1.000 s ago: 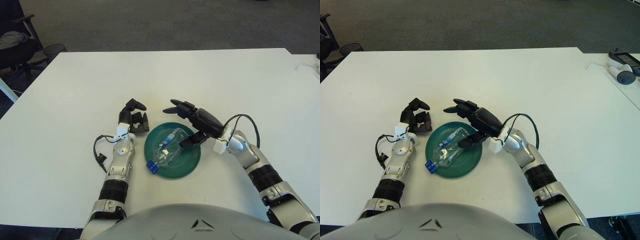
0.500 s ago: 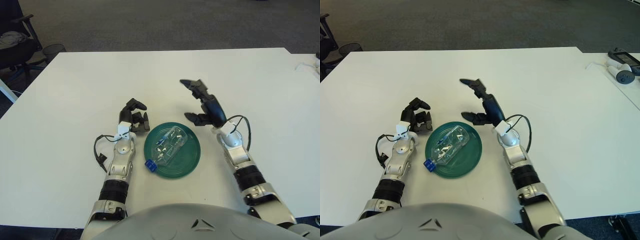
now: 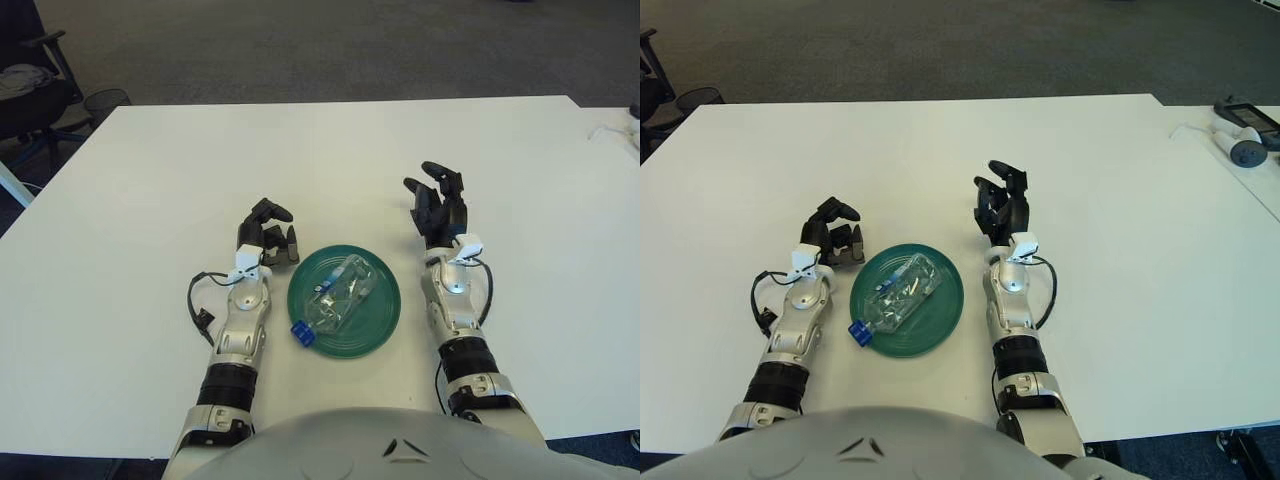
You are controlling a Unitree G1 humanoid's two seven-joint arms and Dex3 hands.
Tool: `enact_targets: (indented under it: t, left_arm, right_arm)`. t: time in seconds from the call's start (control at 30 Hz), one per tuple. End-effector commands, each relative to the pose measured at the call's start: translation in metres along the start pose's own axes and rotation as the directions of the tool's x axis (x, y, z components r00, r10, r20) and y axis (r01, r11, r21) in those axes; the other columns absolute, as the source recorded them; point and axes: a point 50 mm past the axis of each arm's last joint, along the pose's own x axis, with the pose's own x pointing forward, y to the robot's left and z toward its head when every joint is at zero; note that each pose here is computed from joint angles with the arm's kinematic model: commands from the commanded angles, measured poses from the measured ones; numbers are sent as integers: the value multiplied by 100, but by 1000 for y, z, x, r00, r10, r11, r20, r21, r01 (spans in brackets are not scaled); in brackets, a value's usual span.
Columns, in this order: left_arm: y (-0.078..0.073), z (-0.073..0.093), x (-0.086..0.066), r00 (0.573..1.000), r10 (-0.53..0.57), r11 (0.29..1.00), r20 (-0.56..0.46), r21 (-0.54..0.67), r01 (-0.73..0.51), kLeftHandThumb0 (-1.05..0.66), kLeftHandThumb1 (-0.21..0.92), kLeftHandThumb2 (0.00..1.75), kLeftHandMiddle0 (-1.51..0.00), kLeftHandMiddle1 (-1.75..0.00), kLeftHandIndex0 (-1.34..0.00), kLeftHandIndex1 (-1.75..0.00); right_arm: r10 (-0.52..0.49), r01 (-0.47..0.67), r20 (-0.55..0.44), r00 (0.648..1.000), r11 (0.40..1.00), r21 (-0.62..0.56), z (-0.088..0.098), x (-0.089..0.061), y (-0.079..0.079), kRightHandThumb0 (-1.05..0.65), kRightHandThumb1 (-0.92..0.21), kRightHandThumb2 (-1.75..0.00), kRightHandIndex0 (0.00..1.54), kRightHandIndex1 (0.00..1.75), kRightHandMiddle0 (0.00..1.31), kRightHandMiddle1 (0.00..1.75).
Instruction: Put the bottle into the plate.
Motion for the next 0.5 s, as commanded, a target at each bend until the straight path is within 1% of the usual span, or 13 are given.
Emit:
enact_targets:
  t: [0.0, 0.23, 0.47]
  left_arm:
    - [4, -18, -9, 995, 1, 999, -100, 35, 2, -52, 18, 149, -125, -175, -72, -175]
    - [4, -18, -9, 995, 2, 999, -102, 35, 1, -52, 19, 147, -125, -175, -71, -175]
    - [4, -19, -8, 994, 13, 999, -107, 51, -7, -52, 19, 147, -124, -175, -71, -175]
  right_arm:
    - [-31, 31, -23, 999, 1000, 5, -6, -2, 10, -53, -92, -66, 33, 106, 3, 136]
    - [-55, 54, -29, 998, 998, -43, -15, -8, 11, -54, -92, -70, 36, 103, 2, 138]
    - [-85, 81, -49, 995, 995, -62, -24, -12, 4, -53, -92, -72, 38, 100, 1, 139]
